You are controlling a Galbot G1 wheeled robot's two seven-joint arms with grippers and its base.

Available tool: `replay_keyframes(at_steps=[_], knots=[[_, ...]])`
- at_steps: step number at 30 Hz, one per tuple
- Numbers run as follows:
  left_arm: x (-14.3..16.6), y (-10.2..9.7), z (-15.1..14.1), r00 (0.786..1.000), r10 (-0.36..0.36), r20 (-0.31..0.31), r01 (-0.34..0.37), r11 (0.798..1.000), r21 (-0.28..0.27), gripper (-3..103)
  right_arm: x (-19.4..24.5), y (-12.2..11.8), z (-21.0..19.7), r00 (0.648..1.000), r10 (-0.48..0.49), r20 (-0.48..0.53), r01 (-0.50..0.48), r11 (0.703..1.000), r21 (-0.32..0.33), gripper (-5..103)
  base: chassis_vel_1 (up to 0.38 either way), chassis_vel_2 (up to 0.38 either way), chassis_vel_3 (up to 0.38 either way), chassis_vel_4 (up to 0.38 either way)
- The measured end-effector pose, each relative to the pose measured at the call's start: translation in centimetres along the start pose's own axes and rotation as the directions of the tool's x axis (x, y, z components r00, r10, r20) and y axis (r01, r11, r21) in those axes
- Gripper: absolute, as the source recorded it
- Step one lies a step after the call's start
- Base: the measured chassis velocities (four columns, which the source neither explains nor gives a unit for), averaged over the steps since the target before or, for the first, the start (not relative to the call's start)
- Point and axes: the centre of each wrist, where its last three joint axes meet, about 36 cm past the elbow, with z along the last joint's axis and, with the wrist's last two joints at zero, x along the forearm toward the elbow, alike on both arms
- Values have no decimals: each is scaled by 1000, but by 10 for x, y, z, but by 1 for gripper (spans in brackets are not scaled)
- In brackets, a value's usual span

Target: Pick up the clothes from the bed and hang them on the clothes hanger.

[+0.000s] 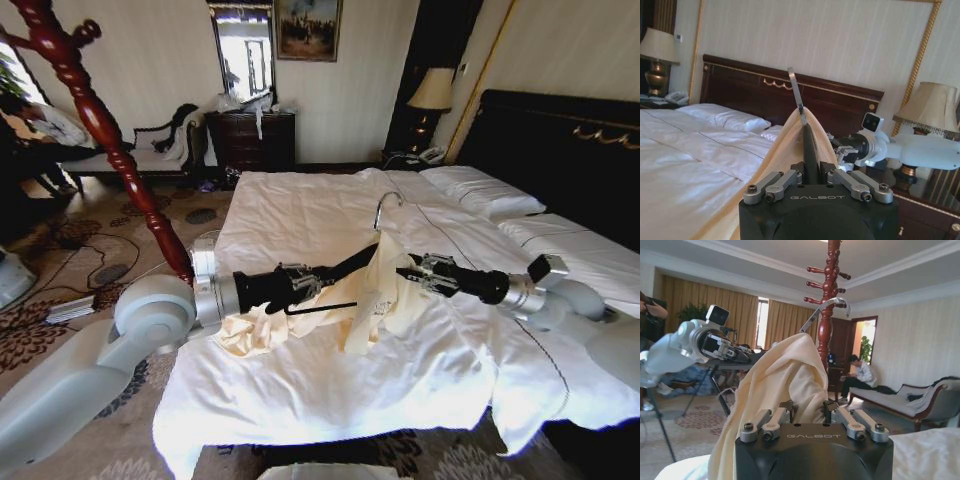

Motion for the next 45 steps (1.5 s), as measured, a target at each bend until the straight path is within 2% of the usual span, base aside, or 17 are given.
replay_keyframes(at_steps=[8,11,16,18,20,23,24,27,29,33,34,35,37,39,42,44,45], knots=[[1,3,-1,1000,-21,7,21,999,-26,15,-9,5,-7,998,58,24,-60,995,79,29,0,0,0,0],[1,6,0,999,-44,31,46,997,-62,15,-15,9,-10,994,96,46,-100,989,109,29,0,0,0,0],[8,10,-1,994,-87,63,92,993,-75,12,-15,10,-7,985,155,73,-164,976,141,29,0,0,0,0],[10,10,-1,992,-104,65,109,991,-81,16,-11,6,-7,979,186,78,-196,970,145,29,0,0,0,0],[11,10,1,990,-118,72,124,988,-93,28,-9,3,-8,974,205,94,-218,962,162,28,0,0,0,0],[12,10,1,989,-126,79,133,986,-95,30,-7,2,-9,972,212,98,-227,957,180,28,0,0,0,0],[13,11,-1,987,-133,85,142,985,-97,36,-7,1,-10,973,211,98,-226,954,195,28,0,0,0,0],[16,14,-5,984,-151,99,161,982,-101,47,-8,2,-9,974,206,94,-222,951,215,27,0,0,0,0],[18,16,-7,981,-159,107,170,980,-104,47,-8,2,-9,974,207,92,-223,948,226,24,0,0,0,0],[32,23,-25,964,-189,187,212,971,-112,69,-7,4,-2,964,248,98,-266,927,264,21,0,0,0,0],[32,23,-25,964,-189,187,212,971,-112,69,-7,4,-2,964,248,98,-266,927,264,21,0,0,0,0],[38,25,-32,954,-197,224,225,968,-108,69,-6,5,1,957,271,105,-290,919,268,19,0,0,0,0],[55,34,-42,924,-248,293,282,956,-79,72,-6,8,7,948,296,115,-316,910,267,8,0,0,0,0],[58,38,-43,916,-262,304,296,953,-70,73,-6,8,8,948,297,118,-318,910,267,4,0,0,0,0],[75,55,-41,877,-340,341,362,932,-2,75,-11,12,6,951,281,128,-306,913,271,1,0,0,0,0],[77,57,-40,873,-349,342,369,929,9,75,-12,12,6,952,278,129,-303,914,271,0,0,0,0,0],[79,66,-32,861,-386,330,396,917,40,72,-15,15,6,955,268,130,-294,917,269,0,0,0,0,0]])
